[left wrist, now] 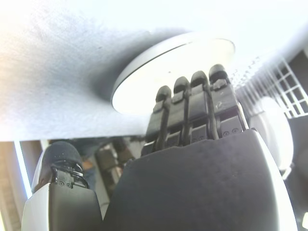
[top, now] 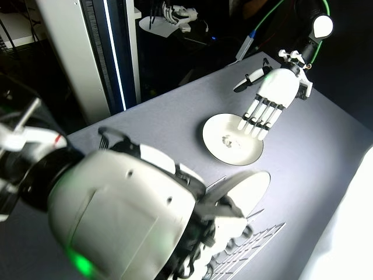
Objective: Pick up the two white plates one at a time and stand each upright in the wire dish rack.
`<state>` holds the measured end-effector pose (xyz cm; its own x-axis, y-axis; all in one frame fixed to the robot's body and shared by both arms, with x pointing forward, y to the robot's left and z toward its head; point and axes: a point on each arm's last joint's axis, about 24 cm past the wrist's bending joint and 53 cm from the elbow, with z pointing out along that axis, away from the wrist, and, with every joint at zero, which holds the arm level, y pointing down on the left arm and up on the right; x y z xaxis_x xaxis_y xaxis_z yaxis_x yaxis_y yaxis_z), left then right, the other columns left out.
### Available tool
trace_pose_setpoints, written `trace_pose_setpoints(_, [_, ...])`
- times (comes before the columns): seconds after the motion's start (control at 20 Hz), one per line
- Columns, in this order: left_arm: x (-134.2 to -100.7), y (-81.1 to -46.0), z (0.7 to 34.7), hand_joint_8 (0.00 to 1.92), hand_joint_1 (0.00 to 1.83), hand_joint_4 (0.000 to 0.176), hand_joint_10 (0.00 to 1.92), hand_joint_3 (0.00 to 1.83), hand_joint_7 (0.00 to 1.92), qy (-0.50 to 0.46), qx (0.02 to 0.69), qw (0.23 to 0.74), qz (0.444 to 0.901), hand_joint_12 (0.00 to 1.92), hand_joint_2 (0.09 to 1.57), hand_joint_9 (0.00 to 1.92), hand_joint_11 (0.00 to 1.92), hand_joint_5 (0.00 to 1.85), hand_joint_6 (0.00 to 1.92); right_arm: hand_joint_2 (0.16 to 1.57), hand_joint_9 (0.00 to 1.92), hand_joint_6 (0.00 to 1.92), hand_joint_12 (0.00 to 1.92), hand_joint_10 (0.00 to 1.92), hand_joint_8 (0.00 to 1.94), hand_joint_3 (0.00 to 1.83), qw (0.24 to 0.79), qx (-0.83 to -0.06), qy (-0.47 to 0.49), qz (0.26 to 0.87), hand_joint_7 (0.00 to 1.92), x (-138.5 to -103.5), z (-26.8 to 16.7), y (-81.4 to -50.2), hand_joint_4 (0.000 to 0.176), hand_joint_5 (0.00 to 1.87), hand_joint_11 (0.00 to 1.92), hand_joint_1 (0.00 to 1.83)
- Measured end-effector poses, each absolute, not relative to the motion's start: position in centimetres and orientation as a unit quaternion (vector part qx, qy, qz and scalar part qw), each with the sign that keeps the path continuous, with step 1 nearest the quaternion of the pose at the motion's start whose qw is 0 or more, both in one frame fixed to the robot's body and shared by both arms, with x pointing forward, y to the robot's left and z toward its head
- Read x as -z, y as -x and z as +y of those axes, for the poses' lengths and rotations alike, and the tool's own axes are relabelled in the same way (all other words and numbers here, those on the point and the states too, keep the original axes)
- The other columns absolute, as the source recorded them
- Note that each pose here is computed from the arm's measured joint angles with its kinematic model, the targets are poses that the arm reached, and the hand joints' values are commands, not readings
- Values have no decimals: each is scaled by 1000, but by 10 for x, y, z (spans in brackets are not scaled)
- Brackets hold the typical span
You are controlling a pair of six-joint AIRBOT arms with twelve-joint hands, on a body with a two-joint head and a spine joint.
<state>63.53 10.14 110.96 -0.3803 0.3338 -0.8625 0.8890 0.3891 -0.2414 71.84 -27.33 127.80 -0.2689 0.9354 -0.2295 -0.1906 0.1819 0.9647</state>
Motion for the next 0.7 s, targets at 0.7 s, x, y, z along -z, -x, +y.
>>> trace_pose_setpoints(0.7, [-1092, -638, 107, 0, 0, 0, 0, 0, 27, -406, 358, 366, 757, 2, 1011, 0, 1, 42, 0, 1142, 977, 1202, 1188, 1127, 1071, 0, 531, -502, -260, 631, 928, -1248, -264, -726, 0, 731, 805, 1372])
